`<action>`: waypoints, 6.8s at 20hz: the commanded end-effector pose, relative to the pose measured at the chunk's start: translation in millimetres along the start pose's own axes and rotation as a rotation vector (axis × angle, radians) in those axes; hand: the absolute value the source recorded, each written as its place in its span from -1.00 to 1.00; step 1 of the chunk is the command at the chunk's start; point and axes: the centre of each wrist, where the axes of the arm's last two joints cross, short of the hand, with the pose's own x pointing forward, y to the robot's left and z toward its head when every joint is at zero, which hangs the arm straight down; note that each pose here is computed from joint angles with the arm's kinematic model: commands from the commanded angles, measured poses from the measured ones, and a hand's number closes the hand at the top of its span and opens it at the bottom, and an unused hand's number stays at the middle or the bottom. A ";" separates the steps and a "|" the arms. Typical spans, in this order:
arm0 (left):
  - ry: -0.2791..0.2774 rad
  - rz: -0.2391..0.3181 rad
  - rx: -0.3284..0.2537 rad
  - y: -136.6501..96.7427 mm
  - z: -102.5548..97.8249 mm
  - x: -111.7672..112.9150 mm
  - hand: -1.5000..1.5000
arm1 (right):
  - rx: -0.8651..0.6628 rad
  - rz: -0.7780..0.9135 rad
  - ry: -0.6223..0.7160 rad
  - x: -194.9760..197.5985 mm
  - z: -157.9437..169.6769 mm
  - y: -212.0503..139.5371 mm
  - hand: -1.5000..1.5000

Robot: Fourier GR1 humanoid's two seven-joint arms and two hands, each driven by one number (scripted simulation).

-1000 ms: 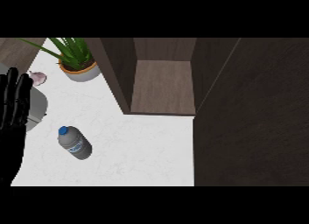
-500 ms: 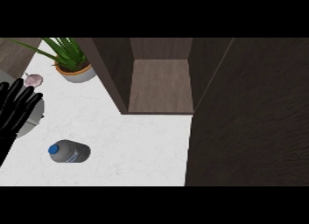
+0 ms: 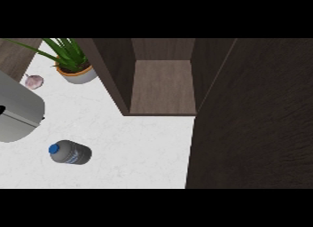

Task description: Pick up the bottled water, place it into the cabinet and close the cabinet

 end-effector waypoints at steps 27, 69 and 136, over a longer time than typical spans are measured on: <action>0.225 -0.088 0.051 24.5 -5.3 -87.3 -1.00 | 0.011 -0.021 0.013 46.5 7.8 30.7 -1.00; 0.258 -0.003 0.191 69.0 3.5 -279.6 -1.00 | 0.018 -0.024 -0.006 51.0 17.0 31.9 -1.00; -0.009 -0.177 0.505 -147.7 -251.6 -217.5 1.00 | -0.015 -0.060 0.004 42.9 21.0 28.7 -1.00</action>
